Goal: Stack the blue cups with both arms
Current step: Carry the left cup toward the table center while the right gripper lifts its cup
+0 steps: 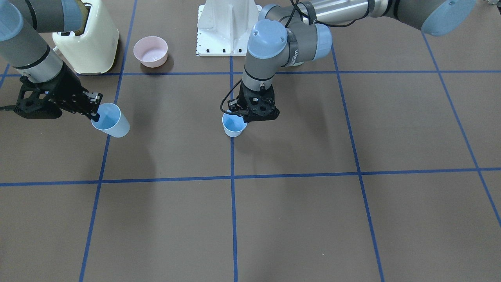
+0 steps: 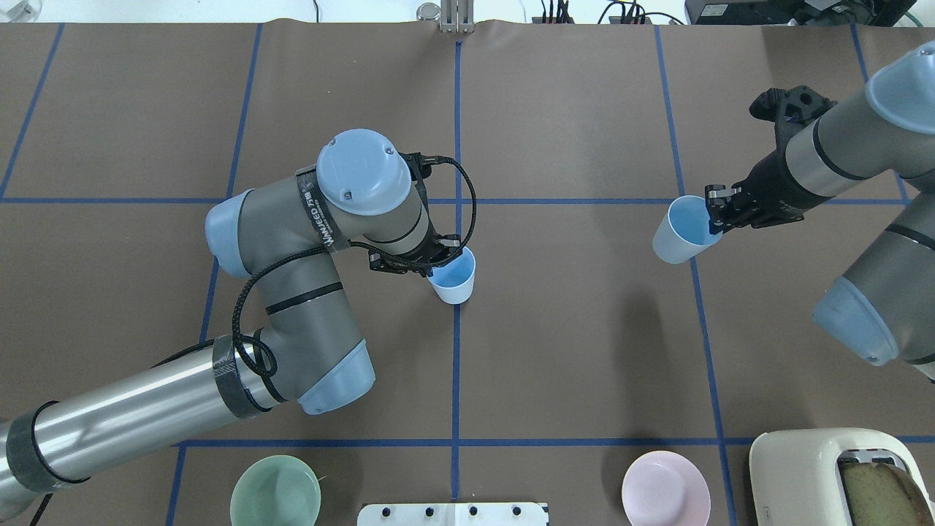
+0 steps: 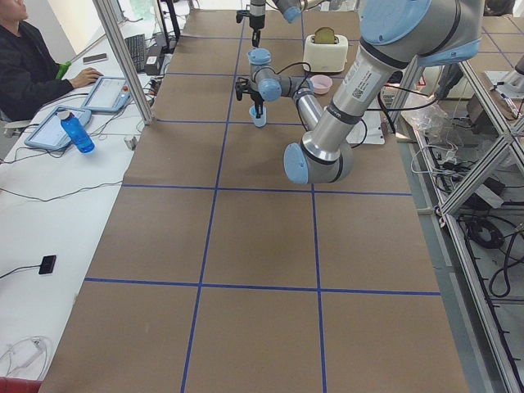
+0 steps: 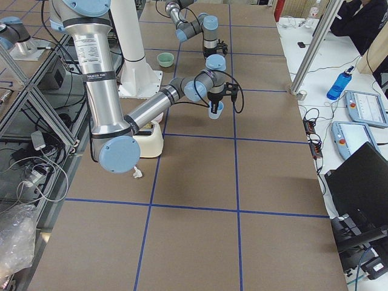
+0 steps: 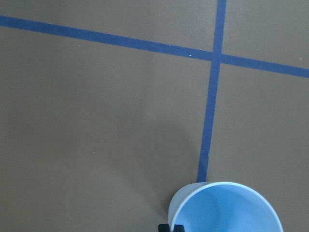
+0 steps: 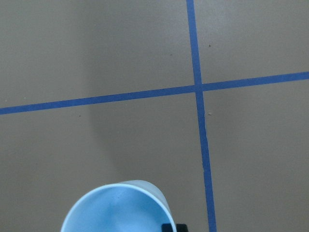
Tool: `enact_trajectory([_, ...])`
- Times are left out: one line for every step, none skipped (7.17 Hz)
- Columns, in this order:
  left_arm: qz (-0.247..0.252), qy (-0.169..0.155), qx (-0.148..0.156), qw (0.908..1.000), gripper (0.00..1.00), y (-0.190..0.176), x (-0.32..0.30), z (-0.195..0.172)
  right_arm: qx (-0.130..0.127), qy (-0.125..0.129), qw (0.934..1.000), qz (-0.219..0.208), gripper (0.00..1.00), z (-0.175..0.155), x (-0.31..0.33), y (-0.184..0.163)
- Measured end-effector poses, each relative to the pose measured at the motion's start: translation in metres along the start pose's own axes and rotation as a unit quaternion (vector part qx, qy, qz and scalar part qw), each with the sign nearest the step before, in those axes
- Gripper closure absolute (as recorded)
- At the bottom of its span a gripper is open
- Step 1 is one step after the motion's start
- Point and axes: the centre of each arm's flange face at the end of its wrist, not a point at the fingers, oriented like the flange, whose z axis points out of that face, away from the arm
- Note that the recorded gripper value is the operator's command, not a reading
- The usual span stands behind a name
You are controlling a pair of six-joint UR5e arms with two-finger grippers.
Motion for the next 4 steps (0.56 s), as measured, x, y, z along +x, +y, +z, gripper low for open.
enact_trajectory([0.001, -0.001, 0.001, 1.0000, 1.00, 0.0021, 0.0009, 0.0020, 0.000, 0.000, 1.0000, 0.000, 1.00, -0.0002, -0.0004, -0.0001])
enact_trajectory([0.003, -0.001, 0.003, 1.0000, 0.87, 0.0037, 0.0020, 0.0029, 0.000, -0.001, 1.0000, 0.000, 1.00, -0.0002, -0.0005, -0.0001])
enact_trajectory([0.004, -0.001, 0.004, 1.0000, 0.69, 0.0043, 0.0023, 0.0034, 0.000, -0.001, 1.0000, 0.000, 1.00, -0.0004, -0.0006, -0.0002])
enact_trajectory([0.004, -0.001, 0.004, 1.0000, 0.42, 0.0045, 0.0023, 0.0036, 0.001, -0.001, 1.0000, 0.000, 1.00, -0.0005, -0.0005, -0.0003])
